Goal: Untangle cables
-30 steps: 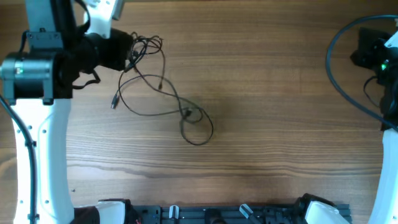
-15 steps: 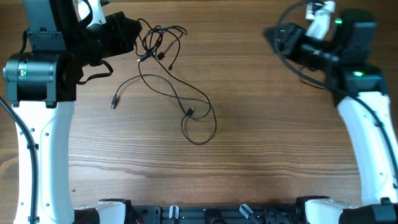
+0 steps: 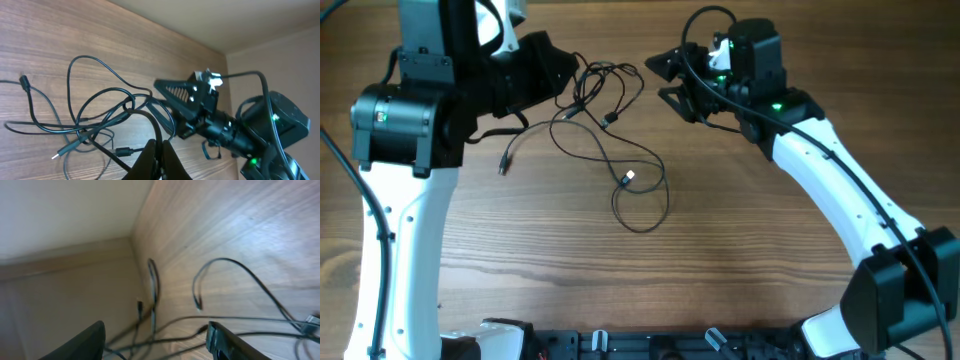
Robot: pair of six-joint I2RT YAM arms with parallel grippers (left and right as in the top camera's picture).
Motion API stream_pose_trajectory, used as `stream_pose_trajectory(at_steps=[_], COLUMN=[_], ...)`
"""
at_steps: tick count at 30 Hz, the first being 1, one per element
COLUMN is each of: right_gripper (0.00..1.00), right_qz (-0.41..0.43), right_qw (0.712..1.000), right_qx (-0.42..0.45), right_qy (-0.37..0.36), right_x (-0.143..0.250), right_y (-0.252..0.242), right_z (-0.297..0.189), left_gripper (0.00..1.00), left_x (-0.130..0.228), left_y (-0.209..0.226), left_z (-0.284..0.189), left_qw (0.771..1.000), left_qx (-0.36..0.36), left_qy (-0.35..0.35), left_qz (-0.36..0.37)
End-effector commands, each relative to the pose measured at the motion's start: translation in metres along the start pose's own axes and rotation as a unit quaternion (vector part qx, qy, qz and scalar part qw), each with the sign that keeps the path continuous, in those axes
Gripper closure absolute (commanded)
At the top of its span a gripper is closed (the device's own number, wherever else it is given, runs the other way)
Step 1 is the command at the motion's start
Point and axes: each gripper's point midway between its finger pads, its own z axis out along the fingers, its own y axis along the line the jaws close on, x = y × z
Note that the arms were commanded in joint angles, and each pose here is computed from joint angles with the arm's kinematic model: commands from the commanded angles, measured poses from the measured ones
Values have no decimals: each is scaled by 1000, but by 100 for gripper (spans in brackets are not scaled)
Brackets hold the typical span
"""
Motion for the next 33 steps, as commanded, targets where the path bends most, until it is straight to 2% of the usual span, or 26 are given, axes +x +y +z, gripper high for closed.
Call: stream_pose_trajectory(at_steps=[1, 3, 5, 7, 9, 12, 13, 14, 16, 17, 18, 20, 25, 33], right_gripper=[32, 32, 33, 34, 33, 44, 46, 42, 27, 24, 25, 36, 38, 41], right_qz=[-2, -6, 43, 128, 245, 356, 350, 347, 347, 347, 347, 347, 345, 325], right_qw=[999, 999, 998, 992, 969, 934, 937, 938, 937, 937, 937, 937, 938, 946], right_qx=[-30, -46, -34, -17, -6, 4, -6, -13, -16, -17, -17, -17, -18, -22], right_qy=[-18, -21, -11, 0, 5, 11, -2, -15, -29, -33, -36, -36, -32, -7], right_x=[-10, -11, -4, 5, 13, 20, 16, 11, 6, 5, 4, 4, 7, 37], right_y=[19, 27, 21, 12, 6, 2, 5, 7, 6, 6, 5, 6, 7, 18], right_z=[2, 2, 7, 15, 25, 32, 33, 33, 33, 33, 33, 33, 34, 46], left_gripper=[96, 96, 96, 96, 96, 96, 96, 96, 96, 96, 96, 96, 96, 96], left_x=[2, 2, 1, 1, 1, 2, 3, 4, 6, 7, 8, 9, 9, 10], left_y=[-5, -5, -6, -6, -6, -5, -5, -4, -3, -2, -2, -2, -1, -1], left_z=[-4, -4, -4, -4, -4, -4, -4, -4, -4, -4, -4, -4, -4, -4], left_qw=[1000, 1000, 1000, 1000, 1000, 1000, 1000, 1000, 1000, 1000, 1000, 1000, 1000, 1000], left_qx=[9, 9, 10, 10, 10, 9, 7, 6, 4, 2, 2, 1, 1, -1], left_qy=[0, -1, -1, -1, -1, 1, 2, 4, 8, 10, 12, 13, 13, 15], left_qz=[-6, -6, -5, -5, -5, -6, -7, -8, -10, -11, -11, -12, -12, -13])
